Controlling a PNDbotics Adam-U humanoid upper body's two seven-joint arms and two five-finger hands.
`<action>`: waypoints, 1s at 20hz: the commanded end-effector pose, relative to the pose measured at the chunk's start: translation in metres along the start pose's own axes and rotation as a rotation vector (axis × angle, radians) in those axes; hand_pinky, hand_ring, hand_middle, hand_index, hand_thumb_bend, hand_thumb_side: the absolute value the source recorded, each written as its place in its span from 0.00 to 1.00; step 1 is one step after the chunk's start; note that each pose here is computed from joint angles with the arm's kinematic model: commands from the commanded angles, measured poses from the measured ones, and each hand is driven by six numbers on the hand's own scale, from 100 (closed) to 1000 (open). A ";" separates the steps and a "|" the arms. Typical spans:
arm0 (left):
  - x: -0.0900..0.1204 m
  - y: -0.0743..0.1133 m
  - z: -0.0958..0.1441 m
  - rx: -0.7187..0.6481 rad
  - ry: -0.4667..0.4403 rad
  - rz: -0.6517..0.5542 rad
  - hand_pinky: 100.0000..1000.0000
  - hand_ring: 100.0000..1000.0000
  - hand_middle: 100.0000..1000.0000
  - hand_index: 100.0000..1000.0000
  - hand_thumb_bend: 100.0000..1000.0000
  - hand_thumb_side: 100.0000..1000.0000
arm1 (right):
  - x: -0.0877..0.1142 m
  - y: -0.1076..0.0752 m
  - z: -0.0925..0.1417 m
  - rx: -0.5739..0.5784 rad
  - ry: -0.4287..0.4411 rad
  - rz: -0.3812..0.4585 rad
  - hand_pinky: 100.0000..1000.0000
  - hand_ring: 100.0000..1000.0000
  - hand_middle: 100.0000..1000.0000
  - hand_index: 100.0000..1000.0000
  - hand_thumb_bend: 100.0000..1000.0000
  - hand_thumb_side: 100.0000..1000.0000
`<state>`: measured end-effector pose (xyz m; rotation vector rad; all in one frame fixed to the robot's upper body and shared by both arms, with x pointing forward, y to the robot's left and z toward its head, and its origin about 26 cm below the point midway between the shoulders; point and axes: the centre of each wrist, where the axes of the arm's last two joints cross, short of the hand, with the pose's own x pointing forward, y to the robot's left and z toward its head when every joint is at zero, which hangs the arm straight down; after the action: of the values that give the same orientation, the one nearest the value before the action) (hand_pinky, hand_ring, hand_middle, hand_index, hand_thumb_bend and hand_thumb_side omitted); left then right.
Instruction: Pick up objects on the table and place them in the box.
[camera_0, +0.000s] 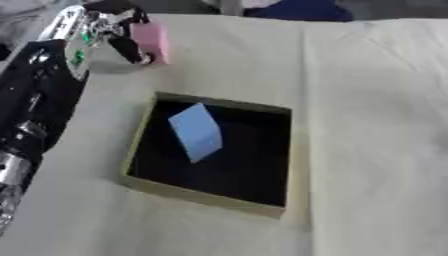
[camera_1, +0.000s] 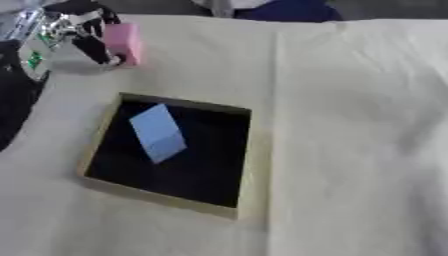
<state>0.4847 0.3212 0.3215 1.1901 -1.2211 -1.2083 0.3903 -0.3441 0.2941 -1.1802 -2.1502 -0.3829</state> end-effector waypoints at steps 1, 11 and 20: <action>-0.001 0.013 0.004 0.061 -0.006 0.010 0.64 0.57 0.49 0.67 0.17 0.10 | 0.006 -0.008 -0.009 -0.024 -0.034 0.006 0.77 0.84 0.40 0.68 0.28 0.80; 0.048 0.049 0.040 0.149 -0.314 -0.025 0.62 0.55 0.48 0.65 0.00 0.07 | 0.003 -0.008 0.005 -0.022 -0.039 0.037 0.77 0.84 0.41 0.69 0.26 0.81; 0.120 0.041 0.124 0.113 -0.676 -0.090 0.60 0.54 0.47 0.64 0.00 0.07 | 0.007 -0.008 0.017 -0.018 -0.043 0.051 0.77 0.83 0.41 0.69 0.26 0.82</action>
<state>0.3778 0.2074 0.3510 0.9189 -1.7209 -1.6689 0.3803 -0.3344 0.2737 -1.2297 -2.1195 -0.3486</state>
